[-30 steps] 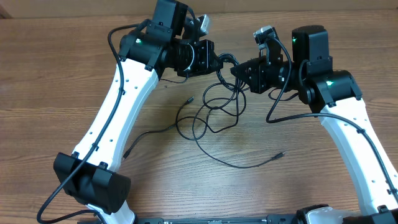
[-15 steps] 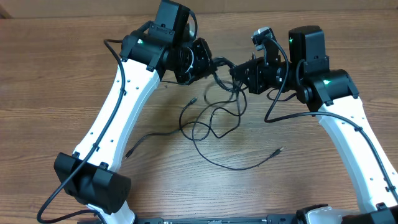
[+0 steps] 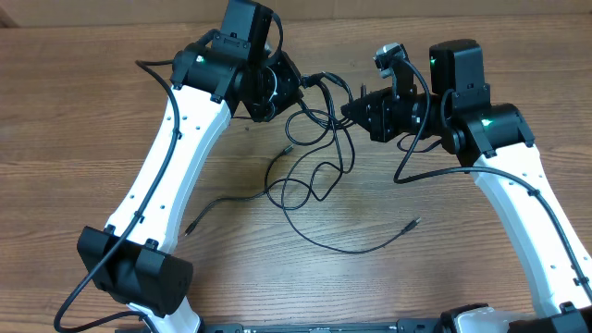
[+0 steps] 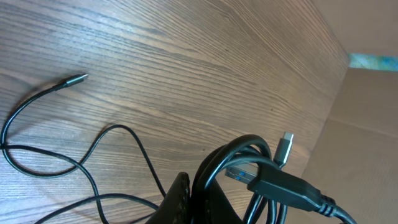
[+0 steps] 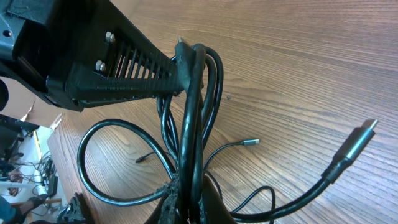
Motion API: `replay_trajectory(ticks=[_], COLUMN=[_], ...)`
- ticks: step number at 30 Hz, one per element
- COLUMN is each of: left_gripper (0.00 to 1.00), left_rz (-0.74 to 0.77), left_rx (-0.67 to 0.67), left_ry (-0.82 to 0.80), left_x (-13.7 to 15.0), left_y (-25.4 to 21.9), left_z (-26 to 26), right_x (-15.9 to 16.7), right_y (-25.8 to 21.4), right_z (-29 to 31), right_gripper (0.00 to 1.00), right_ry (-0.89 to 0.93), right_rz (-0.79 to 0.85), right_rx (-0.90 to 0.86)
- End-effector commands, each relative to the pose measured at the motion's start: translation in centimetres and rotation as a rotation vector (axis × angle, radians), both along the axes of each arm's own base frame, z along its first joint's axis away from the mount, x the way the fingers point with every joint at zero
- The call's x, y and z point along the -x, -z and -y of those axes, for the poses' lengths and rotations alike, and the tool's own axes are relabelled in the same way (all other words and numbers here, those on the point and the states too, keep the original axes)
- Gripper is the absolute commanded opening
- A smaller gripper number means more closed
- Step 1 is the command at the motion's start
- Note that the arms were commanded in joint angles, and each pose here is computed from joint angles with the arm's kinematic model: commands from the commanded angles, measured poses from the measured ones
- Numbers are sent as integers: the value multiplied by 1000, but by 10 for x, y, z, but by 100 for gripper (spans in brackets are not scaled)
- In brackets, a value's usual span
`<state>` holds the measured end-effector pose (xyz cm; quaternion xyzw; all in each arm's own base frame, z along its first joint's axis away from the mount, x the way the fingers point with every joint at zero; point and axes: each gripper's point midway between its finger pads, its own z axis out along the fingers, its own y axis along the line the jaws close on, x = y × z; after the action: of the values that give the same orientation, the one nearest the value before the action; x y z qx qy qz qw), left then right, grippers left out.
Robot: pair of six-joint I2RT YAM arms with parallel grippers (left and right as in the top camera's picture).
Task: Untangle cables
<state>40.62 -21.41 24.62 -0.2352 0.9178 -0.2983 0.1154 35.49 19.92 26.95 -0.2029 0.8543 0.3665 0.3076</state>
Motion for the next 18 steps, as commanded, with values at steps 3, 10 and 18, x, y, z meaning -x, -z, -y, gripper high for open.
replay_trajectory(ticks=[3, 10, 18], left_gripper=[4, 4, 4], left_rz=[-49, -121, -86], left_rx=[-47, -37, -70], left_ry=[-157, -235, -160], left_x=[-6, -1, 0], left_y=[8, 13, 13], left_z=[-24, -36, -37], right_x=[5, 6, 6], right_y=[-17, -17, -17], right_z=[-1, -1, -1], right_gripper=[4, 4, 34], right_ry=[-18, -18, -18], right_rz=[37, 34, 34], right_rx=[-20, -19, -18])
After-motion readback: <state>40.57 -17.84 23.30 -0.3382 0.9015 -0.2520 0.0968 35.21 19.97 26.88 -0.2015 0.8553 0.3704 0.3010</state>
